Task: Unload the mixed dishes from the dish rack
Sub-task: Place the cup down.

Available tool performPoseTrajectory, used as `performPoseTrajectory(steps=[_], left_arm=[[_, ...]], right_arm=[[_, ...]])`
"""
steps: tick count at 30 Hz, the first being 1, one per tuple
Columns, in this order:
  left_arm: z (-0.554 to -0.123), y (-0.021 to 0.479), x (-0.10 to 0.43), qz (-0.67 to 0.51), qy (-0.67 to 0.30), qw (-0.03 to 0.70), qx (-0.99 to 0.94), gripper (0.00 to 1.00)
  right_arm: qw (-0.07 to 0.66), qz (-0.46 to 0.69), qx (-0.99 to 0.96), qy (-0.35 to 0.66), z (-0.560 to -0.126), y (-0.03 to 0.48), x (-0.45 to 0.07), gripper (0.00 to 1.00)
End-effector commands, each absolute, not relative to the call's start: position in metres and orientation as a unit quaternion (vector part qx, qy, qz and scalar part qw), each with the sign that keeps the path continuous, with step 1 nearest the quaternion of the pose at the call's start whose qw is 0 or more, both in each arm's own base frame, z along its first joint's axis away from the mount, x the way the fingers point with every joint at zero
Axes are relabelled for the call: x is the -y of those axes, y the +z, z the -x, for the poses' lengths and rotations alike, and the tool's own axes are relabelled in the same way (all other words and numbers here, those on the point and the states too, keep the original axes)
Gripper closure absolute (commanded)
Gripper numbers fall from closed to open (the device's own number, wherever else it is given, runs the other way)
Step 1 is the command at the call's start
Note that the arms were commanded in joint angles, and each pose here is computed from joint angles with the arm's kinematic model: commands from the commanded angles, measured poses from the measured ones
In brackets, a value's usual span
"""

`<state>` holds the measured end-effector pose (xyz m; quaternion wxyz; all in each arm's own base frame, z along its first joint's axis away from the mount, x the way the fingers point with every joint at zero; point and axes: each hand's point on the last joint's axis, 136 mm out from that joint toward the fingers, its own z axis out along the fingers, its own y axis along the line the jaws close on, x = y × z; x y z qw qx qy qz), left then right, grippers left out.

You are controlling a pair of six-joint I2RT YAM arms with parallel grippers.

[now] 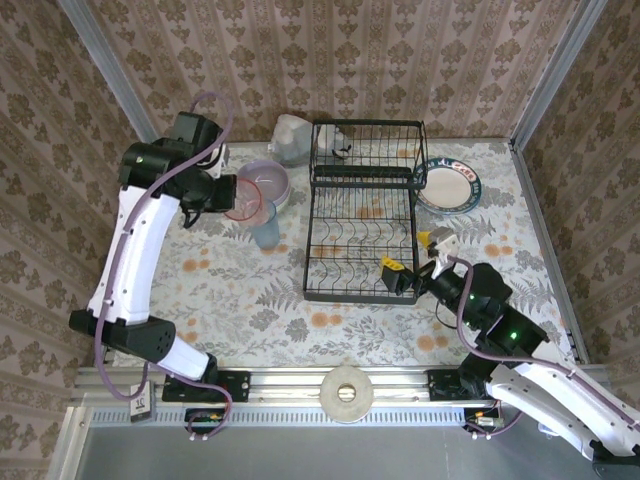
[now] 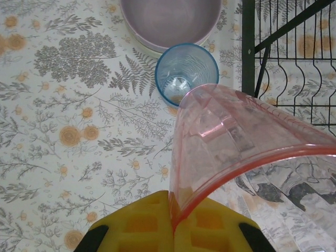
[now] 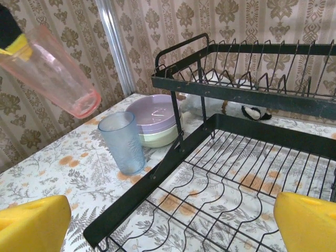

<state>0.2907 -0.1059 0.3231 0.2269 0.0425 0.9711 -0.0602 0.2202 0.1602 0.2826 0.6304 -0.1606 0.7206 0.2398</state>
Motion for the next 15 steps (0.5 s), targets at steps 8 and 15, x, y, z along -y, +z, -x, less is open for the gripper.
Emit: performPoseTrajectory(steps=[8, 15], left_arm=[[-0.316, 0.303, 0.114, -0.050, -0.074, 0.210, -0.974, 1.00], [-0.331, 0.285, 0.112, -0.050, -0.059, 0.191, -0.979, 1.00]], right_arm=[[0.623, 0.186, -0.720, 0.243, -0.211, 0.273, -0.165, 0.00], [0.619, 0.192, -0.719, 0.254, -0.207, 0.270, -0.169, 0.00]])
